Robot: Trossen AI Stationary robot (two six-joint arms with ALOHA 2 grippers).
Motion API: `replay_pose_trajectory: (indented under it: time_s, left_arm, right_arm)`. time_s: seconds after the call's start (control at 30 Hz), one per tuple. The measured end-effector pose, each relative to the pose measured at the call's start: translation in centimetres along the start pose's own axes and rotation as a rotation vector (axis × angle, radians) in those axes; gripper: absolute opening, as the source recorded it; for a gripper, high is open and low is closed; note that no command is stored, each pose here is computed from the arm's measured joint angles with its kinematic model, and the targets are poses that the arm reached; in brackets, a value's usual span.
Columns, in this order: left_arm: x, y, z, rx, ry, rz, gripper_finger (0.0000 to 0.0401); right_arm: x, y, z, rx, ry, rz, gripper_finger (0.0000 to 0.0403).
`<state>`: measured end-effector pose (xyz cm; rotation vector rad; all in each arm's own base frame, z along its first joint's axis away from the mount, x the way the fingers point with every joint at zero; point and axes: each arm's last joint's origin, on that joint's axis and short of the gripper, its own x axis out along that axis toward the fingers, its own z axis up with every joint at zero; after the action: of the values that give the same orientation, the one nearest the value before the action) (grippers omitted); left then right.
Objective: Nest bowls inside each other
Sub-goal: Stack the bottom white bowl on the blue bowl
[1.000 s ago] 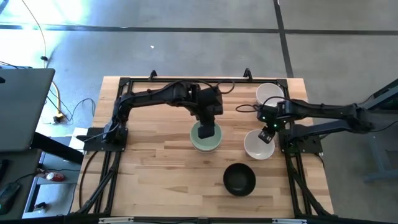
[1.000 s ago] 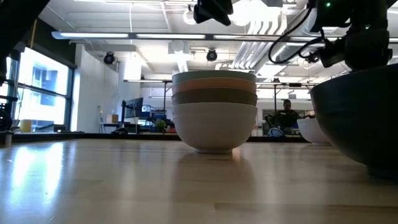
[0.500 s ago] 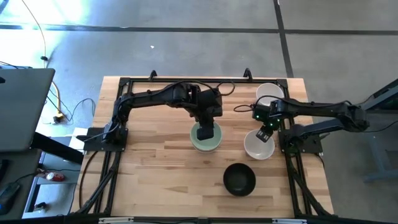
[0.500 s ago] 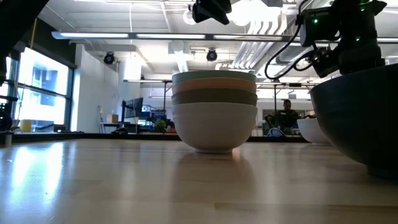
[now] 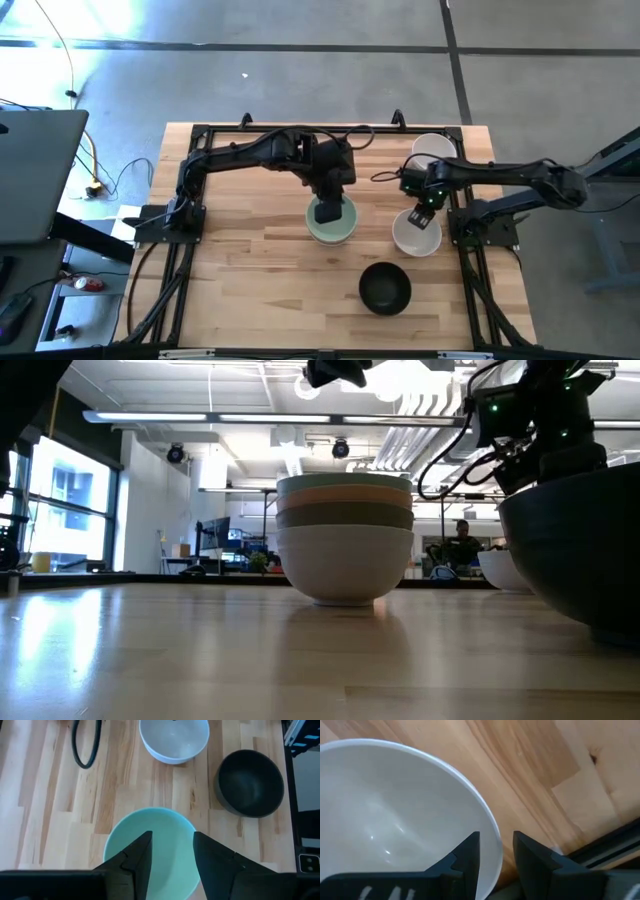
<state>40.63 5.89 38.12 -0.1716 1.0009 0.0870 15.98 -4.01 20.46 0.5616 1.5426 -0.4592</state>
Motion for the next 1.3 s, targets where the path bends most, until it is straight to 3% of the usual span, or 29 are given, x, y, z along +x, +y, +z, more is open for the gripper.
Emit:
replay_pose_trajectory:
  time_s: [0.4,0.93,1.3]
  left_arm:
    - [0.0,-0.03,-0.03,0.001,0.003,0.0,0.0133]
    - [0.01,-0.07,-0.07,0.018,0.007,-0.001,0.0133]
    - [0.01,-0.08,-0.09,0.018,0.009,-0.001,0.0133]
  right_arm:
    - [0.47,0.24,0.58,-0.011,0.006,0.008,0.0096]
    - [0.47,0.28,0.63,-0.012,0.002,0.018,0.0005]
    - [0.46,0.26,0.65,-0.012,-0.002,0.011,0.0001]
